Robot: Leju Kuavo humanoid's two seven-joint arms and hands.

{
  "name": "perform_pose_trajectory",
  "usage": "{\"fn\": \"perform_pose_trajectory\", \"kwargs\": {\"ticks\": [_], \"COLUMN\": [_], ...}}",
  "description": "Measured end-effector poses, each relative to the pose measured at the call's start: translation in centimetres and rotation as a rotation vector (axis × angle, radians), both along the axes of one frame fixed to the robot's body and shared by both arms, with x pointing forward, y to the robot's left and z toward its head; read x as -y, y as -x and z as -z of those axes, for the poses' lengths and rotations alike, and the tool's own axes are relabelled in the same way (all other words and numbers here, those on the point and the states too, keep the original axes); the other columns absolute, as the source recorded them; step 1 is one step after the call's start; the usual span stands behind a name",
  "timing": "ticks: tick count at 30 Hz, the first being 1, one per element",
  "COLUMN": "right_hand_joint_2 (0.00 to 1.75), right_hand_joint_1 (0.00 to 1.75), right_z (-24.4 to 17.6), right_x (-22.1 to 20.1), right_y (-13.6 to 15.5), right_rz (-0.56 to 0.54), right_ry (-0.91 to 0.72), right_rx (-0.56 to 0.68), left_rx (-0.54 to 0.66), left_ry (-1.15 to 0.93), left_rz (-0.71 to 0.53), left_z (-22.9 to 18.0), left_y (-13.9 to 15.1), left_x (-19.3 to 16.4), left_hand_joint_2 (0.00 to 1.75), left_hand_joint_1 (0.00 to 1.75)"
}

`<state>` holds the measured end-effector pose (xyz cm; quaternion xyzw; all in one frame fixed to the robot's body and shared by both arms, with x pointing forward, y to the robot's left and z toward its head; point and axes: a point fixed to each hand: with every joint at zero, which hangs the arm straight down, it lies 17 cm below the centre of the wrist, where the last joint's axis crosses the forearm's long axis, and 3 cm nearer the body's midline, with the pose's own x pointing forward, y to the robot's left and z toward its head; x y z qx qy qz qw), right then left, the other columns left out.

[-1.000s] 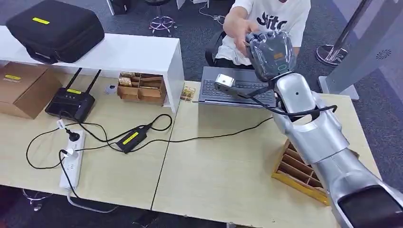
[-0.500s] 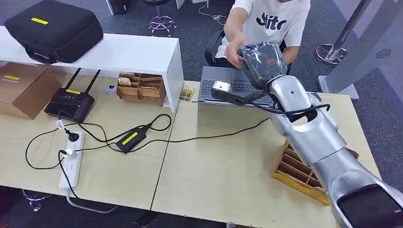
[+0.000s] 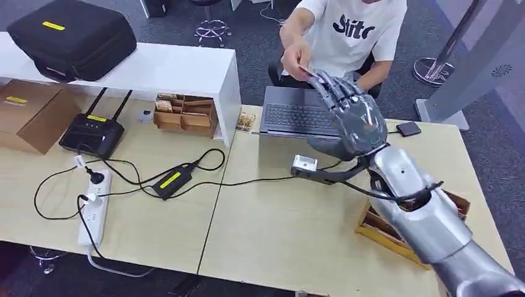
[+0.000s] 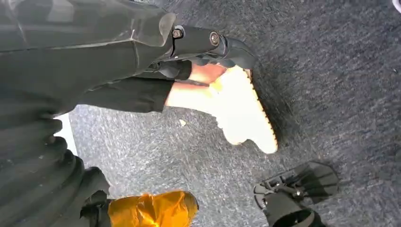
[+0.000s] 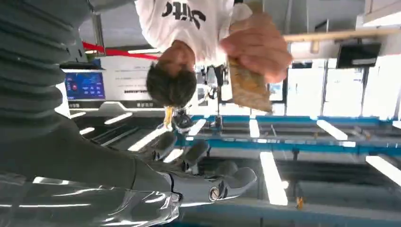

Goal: Pass the card to the sensor for recognition and then transmit it.

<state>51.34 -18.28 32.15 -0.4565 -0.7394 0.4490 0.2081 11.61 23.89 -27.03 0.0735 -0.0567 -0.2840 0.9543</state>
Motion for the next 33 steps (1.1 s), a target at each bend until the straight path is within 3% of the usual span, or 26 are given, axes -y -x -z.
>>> {"fn": "perform_pose_trajectory", "kwargs": {"ticks": [3,6,7,12,18,25,33], "right_hand_joint_2": [0.0,0.0,1.75,1.75,1.75,1.75,1.75], "right_hand_joint_1": [0.0,0.0,0.0,0.0,0.0,0.0,0.0], "right_z": [2.2,2.5,2.5,2.4,4.2,5.0,7.8], "right_x": [2.3,3.7,3.9,6.3,11.1,14.3,18.4], "right_y": [4.0,5.7,6.1,10.2,14.0,14.7,12.8], "right_rz": [-0.001,0.008,0.008,0.028,0.109,0.192,0.329], "right_ry": [-0.03,-0.035,-0.038,-0.121,-0.181,-0.178,-0.11], "right_rx": [0.024,0.028,0.031,0.086,0.065,0.044,-0.039], "left_rx": [-0.006,-0.006,-0.005,0.0,0.001,0.001,-0.001], "left_ry": [-0.004,-0.008,-0.008,-0.014,-0.017,-0.018,-0.022], "left_rz": [-0.015,-0.022,-0.025,-0.07,-0.113,-0.127,-0.118], "left_z": [0.2,0.3,0.3,0.4,0.6,0.6,0.6], "left_y": [1.0,1.0,1.0,1.6,2.3,2.3,2.3], "left_x": [-0.5,-0.8,-0.8,-1.3,-1.8,-2.0,-2.1], "left_hand_joint_2": [1.75,1.75,1.75,1.75,1.75,1.75,1.75], "left_hand_joint_1": [0.0,0.0,0.0,0.0,0.0,0.0,0.0]}}
